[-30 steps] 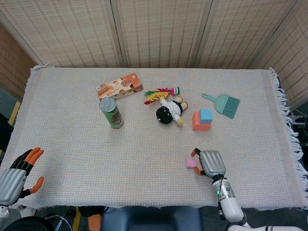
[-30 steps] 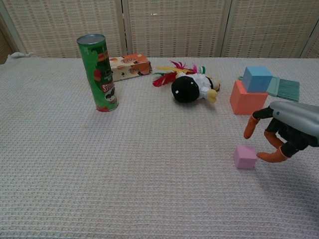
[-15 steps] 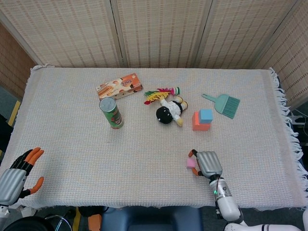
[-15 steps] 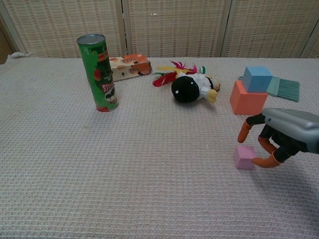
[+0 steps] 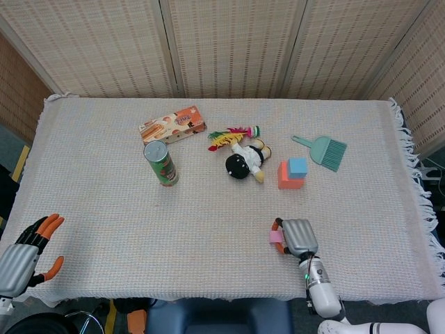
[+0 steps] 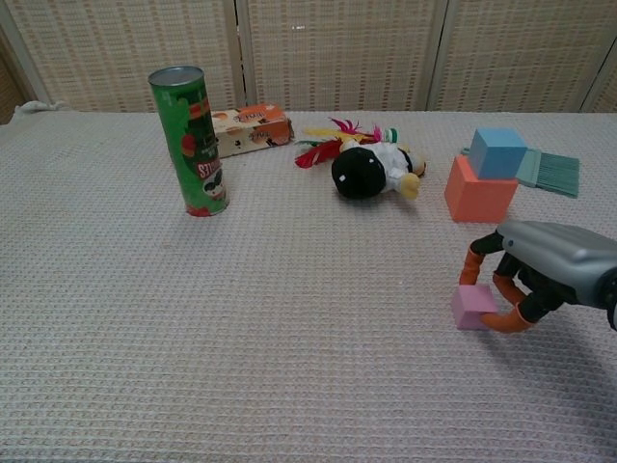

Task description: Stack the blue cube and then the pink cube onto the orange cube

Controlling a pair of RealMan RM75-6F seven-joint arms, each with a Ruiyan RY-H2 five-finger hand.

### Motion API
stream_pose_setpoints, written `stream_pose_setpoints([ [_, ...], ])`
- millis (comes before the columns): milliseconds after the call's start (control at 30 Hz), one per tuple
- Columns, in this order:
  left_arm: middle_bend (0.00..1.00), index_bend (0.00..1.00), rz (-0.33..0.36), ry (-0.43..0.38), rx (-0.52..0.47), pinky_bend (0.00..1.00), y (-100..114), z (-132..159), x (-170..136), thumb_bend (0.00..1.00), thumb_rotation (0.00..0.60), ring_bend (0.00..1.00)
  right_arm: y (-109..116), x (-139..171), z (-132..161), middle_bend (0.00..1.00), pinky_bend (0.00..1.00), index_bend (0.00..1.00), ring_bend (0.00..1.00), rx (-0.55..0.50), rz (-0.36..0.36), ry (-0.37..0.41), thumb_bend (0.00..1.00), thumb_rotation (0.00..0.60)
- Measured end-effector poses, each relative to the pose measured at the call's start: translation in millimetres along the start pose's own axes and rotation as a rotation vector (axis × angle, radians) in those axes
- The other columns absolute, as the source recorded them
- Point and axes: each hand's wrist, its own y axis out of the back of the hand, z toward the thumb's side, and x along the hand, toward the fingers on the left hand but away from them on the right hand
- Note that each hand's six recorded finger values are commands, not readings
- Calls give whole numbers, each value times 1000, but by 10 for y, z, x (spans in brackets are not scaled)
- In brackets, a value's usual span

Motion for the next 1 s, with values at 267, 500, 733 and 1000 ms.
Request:
stream_pose_setpoints([
  [267, 0, 52, 3, -2, 0, 132, 10, 0, -13, 433, 600, 27, 43, -3, 29, 819, 1000, 522, 922, -13, -20, 6, 179, 600],
  [500, 0, 52, 1, -2, 2, 131, 8, 2, -25, 433, 600, 27, 400, 82, 100, 819, 1000, 527, 918, -1, -63, 57, 179, 600],
  [733, 0, 52, -10, -2, 15, 136, -32, 20, -18, 434, 600, 41, 1090, 95, 251, 819, 1000, 544, 913, 90, -167, 95, 179, 600],
  [1000, 0, 47, -21, 0, 24, 140, -72, 36, -6, 434, 600, 44, 1801, -68, 350, 819, 1000, 543, 911, 90, -241, 47, 179, 600],
])
